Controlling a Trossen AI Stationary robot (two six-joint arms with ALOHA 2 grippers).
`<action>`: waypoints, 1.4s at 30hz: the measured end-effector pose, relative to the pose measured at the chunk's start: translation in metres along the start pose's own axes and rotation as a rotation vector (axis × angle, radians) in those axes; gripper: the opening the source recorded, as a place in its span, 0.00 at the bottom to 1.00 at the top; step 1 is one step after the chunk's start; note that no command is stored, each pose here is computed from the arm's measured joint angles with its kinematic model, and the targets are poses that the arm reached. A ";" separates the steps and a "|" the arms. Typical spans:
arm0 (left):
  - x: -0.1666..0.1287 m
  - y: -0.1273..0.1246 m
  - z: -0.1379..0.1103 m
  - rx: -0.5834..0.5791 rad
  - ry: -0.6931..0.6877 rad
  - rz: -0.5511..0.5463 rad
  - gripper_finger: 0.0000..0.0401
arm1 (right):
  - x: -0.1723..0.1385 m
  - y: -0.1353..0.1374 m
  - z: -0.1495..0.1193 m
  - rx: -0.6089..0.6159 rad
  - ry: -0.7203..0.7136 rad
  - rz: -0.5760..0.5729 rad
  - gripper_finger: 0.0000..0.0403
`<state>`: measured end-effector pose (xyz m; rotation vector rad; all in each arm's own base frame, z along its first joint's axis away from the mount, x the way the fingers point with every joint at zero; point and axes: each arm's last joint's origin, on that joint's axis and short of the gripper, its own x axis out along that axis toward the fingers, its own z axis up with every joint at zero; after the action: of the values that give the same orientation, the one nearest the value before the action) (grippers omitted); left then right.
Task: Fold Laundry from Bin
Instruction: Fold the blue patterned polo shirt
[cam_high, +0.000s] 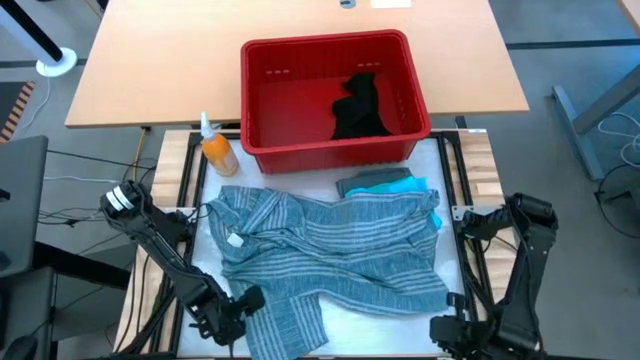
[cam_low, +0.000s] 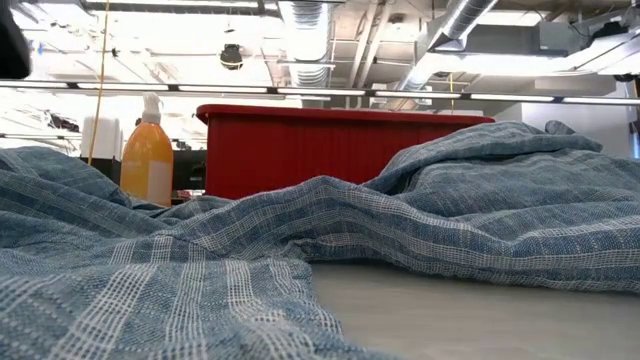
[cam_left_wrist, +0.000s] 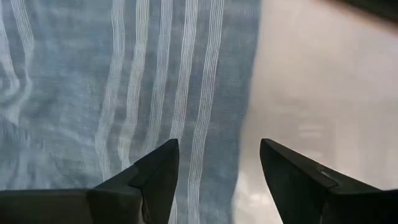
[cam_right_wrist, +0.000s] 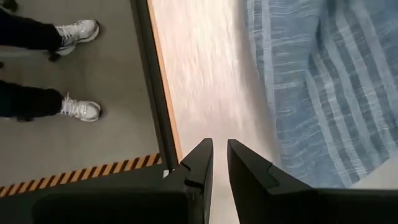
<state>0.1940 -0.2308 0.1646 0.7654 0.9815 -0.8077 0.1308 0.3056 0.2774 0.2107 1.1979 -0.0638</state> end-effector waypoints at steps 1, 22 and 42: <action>0.002 -0.002 -0.003 0.003 0.014 0.005 0.54 | 0.002 0.002 -0.001 -0.021 -0.001 0.004 0.19; 0.020 -0.004 -0.008 -0.022 0.014 0.031 0.02 | 0.118 0.013 0.026 -0.040 0.105 -0.218 0.19; 0.020 -0.009 -0.008 -0.152 0.010 0.071 0.32 | 0.129 -0.016 0.072 -0.040 0.193 -0.260 0.20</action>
<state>0.1895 -0.2333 0.1416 0.6700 1.0067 -0.6609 0.2416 0.2837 0.1809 0.0244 1.4127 -0.2509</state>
